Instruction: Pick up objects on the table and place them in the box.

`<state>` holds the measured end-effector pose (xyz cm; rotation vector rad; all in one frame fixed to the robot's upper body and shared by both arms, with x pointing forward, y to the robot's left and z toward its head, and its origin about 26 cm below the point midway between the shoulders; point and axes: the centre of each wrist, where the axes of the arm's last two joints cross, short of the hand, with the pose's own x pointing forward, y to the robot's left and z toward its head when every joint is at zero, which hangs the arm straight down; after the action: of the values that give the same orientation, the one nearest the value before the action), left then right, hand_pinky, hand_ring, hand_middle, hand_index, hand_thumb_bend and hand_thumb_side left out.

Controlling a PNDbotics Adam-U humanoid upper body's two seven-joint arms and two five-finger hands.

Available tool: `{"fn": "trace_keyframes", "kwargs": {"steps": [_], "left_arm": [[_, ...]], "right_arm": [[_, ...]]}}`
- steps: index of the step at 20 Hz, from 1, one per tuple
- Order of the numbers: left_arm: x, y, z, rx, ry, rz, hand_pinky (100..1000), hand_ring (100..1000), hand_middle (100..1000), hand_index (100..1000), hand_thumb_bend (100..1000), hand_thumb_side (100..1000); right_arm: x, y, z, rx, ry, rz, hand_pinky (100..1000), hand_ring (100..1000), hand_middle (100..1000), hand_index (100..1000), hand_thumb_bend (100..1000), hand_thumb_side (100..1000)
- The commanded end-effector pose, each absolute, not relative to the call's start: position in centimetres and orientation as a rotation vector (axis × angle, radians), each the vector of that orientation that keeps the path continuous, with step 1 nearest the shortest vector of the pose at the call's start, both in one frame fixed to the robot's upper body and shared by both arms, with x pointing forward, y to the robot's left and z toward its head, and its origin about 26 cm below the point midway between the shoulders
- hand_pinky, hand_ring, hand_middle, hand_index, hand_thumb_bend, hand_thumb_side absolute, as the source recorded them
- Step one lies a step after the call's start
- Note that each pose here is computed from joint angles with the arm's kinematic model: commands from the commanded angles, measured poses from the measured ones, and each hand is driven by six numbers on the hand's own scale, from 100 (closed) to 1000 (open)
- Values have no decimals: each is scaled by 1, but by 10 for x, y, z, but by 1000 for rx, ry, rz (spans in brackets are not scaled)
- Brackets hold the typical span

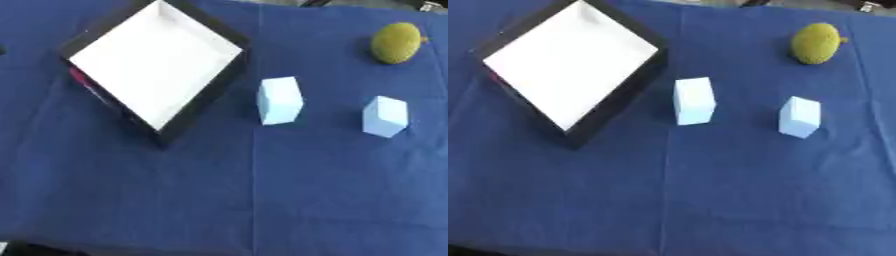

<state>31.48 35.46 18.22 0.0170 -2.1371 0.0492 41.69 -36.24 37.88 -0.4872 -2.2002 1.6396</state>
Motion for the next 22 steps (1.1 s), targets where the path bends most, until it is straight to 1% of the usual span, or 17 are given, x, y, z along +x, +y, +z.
{"fn": "trace_keyframes", "kwargs": {"steps": [1, 4, 7, 11, 13, 15, 16, 17, 19, 22], "left_arm": [[312, 362, 190, 62, -2152, 30, 521, 666, 666, 674, 100, 607], [311, 363, 188, 71, -2142, 35, 520, 664, 664, 670, 100, 608], [311, 364, 186, 73, -2137, 38, 520, 664, 663, 668, 100, 609], [312, 364, 186, 75, -2138, 32, 520, 668, 667, 672, 100, 609], [312, 364, 189, 75, -2159, 28, 528, 684, 685, 692, 100, 607], [311, 366, 191, 86, -2181, 16, 544, 727, 729, 741, 100, 618], [311, 368, 191, 91, -2189, 4, 561, 760, 766, 779, 100, 630], [311, 371, 192, 98, -2200, -13, 566, 773, 779, 795, 100, 634], [310, 376, 192, 111, -2224, -43, 570, 781, 788, 803, 100, 633], [311, 384, 189, 117, -2237, -79, 569, 778, 785, 792, 100, 629]], "right_arm": [[433, -342, 388, -440, -2005, 2208, 1000, 905, 859, 910, 100, 410], [451, -310, 387, -403, -1975, 2261, 1000, 903, 854, 909, 100, 428], [462, -287, 383, -366, -1958, 2296, 1000, 898, 845, 908, 100, 419], [463, -269, 381, -312, -1977, 2329, 1000, 884, 826, 905, 100, 394], [462, -267, 381, -292, -2009, 2320, 1000, 882, 823, 904, 100, 386], [462, -267, 379, -286, -2021, 2309, 1000, 883, 824, 905, 100, 381], [463, -266, 378, -285, -2023, 2305, 1000, 884, 824, 906, 100, 370], [464, -264, 376, -280, -2023, 2302, 1000, 884, 824, 906, 100, 366], [466, -257, 372, -267, -2015, 2307, 1000, 884, 823, 906, 100, 361], [468, -244, 367, -242, -1997, 2331, 1000, 884, 822, 907, 100, 355]]}}
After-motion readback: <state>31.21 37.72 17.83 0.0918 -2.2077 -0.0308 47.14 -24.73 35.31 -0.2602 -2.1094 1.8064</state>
